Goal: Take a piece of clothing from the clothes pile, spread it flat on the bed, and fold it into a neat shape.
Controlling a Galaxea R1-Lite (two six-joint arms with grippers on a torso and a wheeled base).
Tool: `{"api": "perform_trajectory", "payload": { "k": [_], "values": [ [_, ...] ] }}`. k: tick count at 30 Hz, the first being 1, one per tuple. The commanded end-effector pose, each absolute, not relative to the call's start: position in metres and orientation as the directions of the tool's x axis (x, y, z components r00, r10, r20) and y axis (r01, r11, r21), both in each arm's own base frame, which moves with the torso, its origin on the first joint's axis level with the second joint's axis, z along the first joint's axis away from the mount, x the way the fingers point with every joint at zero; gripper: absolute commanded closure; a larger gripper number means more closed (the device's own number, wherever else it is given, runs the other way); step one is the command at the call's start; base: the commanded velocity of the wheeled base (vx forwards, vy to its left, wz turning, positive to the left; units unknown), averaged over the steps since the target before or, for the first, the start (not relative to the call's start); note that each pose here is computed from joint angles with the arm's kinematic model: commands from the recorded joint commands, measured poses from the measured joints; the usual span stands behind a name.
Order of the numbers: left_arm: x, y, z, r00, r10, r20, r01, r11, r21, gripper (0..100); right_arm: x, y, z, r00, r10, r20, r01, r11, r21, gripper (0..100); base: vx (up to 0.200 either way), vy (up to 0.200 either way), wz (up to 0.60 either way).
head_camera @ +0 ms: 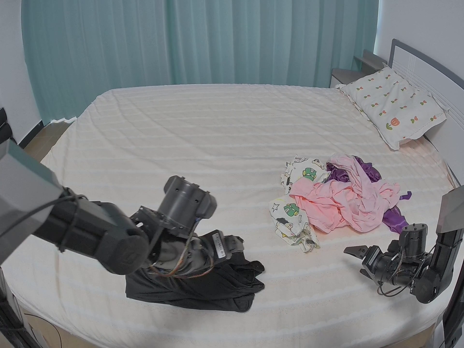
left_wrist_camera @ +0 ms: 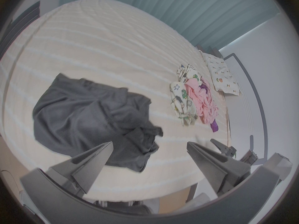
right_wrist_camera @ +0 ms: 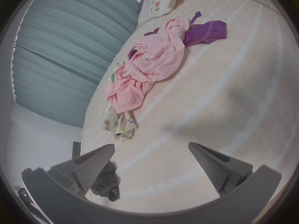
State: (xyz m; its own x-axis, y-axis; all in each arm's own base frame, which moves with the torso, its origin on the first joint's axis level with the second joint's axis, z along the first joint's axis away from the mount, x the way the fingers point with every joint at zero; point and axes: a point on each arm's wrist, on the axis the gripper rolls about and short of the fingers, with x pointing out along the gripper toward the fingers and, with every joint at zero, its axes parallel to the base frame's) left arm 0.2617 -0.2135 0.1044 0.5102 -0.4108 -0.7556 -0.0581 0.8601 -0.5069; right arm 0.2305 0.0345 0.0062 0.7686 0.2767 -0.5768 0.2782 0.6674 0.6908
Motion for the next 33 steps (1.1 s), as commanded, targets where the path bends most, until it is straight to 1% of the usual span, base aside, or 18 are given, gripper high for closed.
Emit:
{"api": "perform_trajectory", "payload": {
  "k": [1, 4, 9, 14, 19, 22, 24, 27, 31, 33],
  "values": [
    [0.22, -0.153, 0.13, 0.512, -0.452, -0.73, -0.113, 0.807, -0.58, 0, 0.229, 0.04, 0.006, 0.761, 0.293, -0.578, 0.263, 0.675, 0.689, 0, -0.2, 0.0, 0.0],
    [0.209, -0.138, 0.127, 0.498, -0.452, -0.741, -0.163, 0.79, -0.591, 0, 0.228, 0.044, 0.007, 0.76, 0.304, -0.575, 0.25, 0.68, 0.689, 0, -0.2, 0.0, 0.0],
    [0.211, -0.115, 0.117, 0.474, -0.438, -0.764, -0.254, 0.763, -0.595, 0, 0.229, 0.056, 0.011, 0.764, 0.343, -0.547, 0.192, 0.688, 0.699, 0, 0.0, 0.0, 0.0],
    [0.217, -0.097, 0.114, 0.439, -0.494, -0.75, -0.314, 0.698, -0.644, 0, 0.229, 0.073, 0.005, 0.742, 0.376, -0.555, 0.159, 0.706, 0.69, 0, 0.0, 0.0, 0.0],
    [0.221, -0.085, 0.112, 0.457, -0.498, -0.737, -0.339, 0.668, -0.663, 0, 0.243, 0.08, 0.008, 0.765, 0.385, -0.516, 0.111, 0.71, 0.695, 0, 0.0, 0.0, 0.0],
    [0.22, -0.079, 0.108, 0.474, -0.506, -0.721, -0.338, 0.652, -0.679, 0, 0.249, 0.09, 0.013, 0.771, 0.412, -0.486, 0.062, 0.71, 0.701, 0, 0.0, 0.2, 0.0],
    [0.22, -0.076, 0.107, 0.482, -0.51, -0.712, -0.338, 0.642, -0.688, 0, 0.25, 0.093, 0.013, 0.77, 0.42, -0.48, 0.05, 0.711, 0.702, 0, 0.0, 0.2, 0.0],
    [0.226, -0.065, 0.102, 0.507, -0.534, -0.676, -0.331, 0.604, -0.725, 0, 0.255, 0.114, 0.017, 0.748, 0.467, -0.471, -0.004, 0.714, 0.7, 0, 0.0, 0.2, 0.0],
    [0.228, -0.06, 0.097, 0.514, -0.524, -0.679, -0.346, 0.598, -0.723, 0, 0.262, 0.127, 0.024, 0.749, 0.478, -0.459, -0.027, 0.715, 0.699, 0, 0.0, 0.2, 0.0],
    [0.228, -0.059, 0.091, 0.504, -0.515, -0.693, -0.362, 0.603, -0.711, 0, 0.267, 0.139, 0.028, 0.736, 0.493, -0.463, -0.042, 0.717, 0.696, 0, 0.0, 0.2, 0.0]
  ]
}}
